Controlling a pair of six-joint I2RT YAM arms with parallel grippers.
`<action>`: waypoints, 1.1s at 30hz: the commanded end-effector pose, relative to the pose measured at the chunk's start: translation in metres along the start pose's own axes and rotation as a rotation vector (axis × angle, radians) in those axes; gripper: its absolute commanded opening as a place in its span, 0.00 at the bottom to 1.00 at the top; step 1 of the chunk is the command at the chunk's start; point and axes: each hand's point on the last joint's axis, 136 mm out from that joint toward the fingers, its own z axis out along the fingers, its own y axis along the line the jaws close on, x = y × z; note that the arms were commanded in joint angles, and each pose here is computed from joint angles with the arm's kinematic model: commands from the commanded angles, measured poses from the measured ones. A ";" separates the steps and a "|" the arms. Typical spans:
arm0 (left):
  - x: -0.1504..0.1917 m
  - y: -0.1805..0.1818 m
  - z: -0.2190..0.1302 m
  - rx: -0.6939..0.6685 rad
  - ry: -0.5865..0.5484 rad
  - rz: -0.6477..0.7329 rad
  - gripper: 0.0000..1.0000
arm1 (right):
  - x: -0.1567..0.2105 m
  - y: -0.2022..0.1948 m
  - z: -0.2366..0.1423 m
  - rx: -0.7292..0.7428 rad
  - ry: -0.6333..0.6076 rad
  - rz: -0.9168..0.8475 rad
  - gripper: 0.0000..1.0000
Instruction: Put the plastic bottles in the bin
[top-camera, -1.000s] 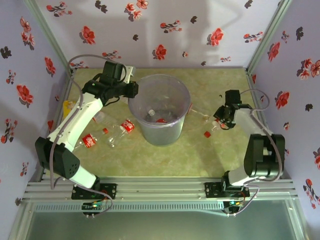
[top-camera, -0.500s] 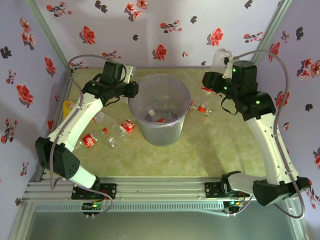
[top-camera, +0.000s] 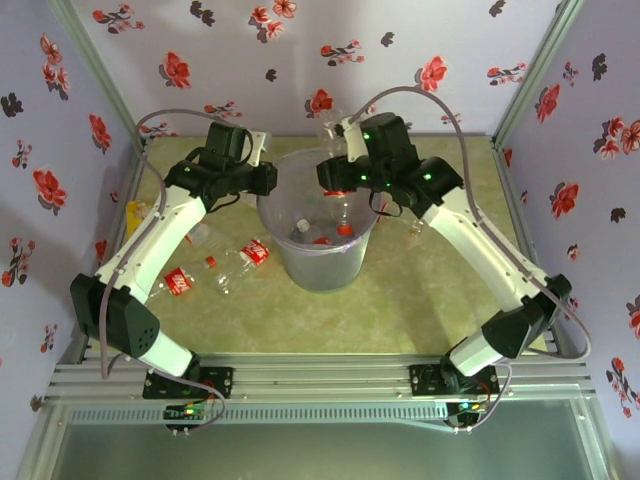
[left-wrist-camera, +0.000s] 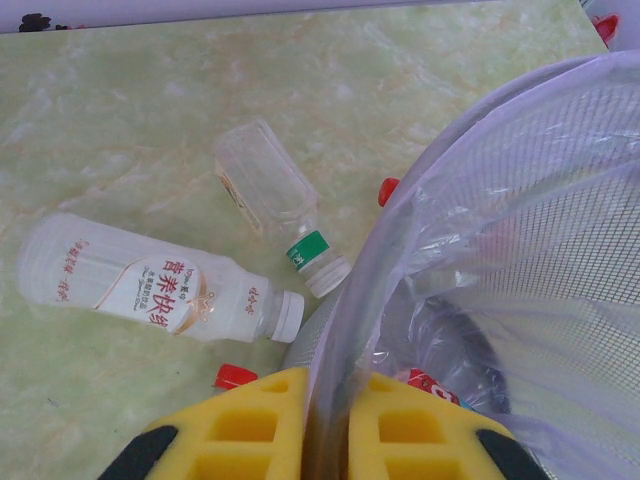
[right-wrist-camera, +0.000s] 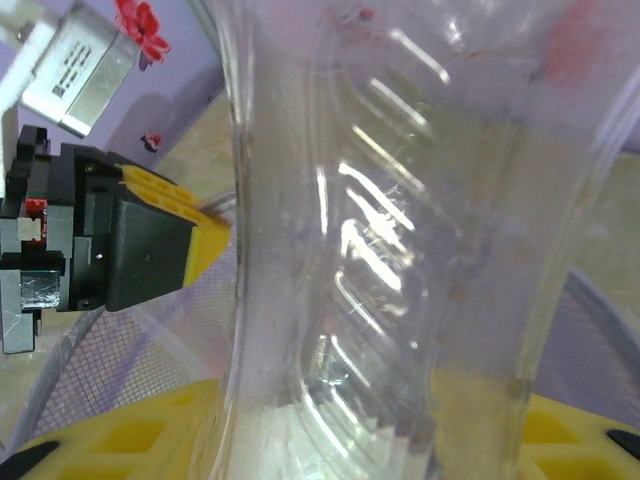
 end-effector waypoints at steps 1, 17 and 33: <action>-0.003 0.006 0.002 -0.020 -0.028 0.003 0.00 | -0.015 0.020 0.001 -0.063 -0.042 -0.035 0.52; -0.004 0.005 0.000 -0.021 -0.036 0.000 0.00 | 0.071 0.039 0.067 -0.164 0.232 0.018 0.57; -0.005 0.006 -0.002 -0.022 -0.041 0.001 0.00 | 0.111 0.040 0.085 -0.193 0.315 0.104 0.74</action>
